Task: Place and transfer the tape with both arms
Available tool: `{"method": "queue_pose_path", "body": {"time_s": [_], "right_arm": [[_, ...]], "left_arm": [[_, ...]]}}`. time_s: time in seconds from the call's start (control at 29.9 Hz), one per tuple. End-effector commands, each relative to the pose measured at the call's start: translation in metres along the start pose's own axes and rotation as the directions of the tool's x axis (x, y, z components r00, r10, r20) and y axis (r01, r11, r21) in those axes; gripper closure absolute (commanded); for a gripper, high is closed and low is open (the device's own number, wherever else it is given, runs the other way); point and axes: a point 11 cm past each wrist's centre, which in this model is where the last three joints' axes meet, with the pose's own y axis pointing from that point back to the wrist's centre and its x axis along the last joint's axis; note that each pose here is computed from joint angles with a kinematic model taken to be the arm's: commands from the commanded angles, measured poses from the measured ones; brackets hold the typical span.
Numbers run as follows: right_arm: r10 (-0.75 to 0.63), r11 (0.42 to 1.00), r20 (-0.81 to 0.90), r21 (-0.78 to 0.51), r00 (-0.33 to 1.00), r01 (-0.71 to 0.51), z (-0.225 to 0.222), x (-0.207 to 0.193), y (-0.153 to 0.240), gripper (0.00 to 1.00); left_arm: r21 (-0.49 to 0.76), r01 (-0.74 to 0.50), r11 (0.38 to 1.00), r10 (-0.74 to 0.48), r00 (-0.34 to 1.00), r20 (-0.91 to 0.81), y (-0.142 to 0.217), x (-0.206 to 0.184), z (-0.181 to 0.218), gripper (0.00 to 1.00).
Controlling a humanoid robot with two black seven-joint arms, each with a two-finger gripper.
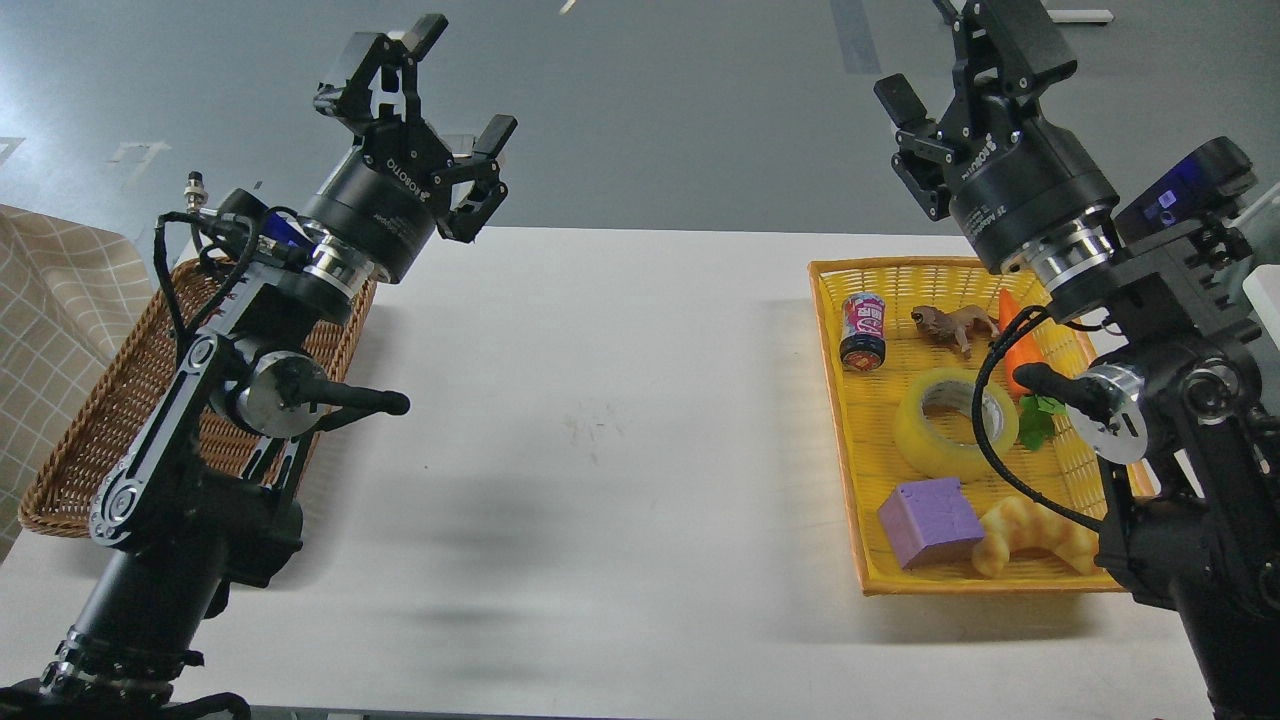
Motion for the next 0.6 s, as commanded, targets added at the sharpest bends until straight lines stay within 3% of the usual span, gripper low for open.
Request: {"method": "queue_pose_path", "body": {"time_s": [0.0, 0.57], "right_arm": [[0.0, 1.0, 0.01, -0.003, 1.0, 0.0, 0.0018, -0.0014, 0.0007, 0.02], [-0.03, 0.999, 0.012, -0.02, 0.999, 0.03, 0.0063, -0.0105, -0.0003, 0.01]], "left_arm": [[-0.003, 0.005, 1.0, -0.005, 1.0, -0.016, -0.0021, -0.0038, -0.002, 0.02], [-0.06, -0.017, 0.998, 0.013, 0.998, -0.055, -0.0027, -0.0011, 0.0005, 0.02]]}}
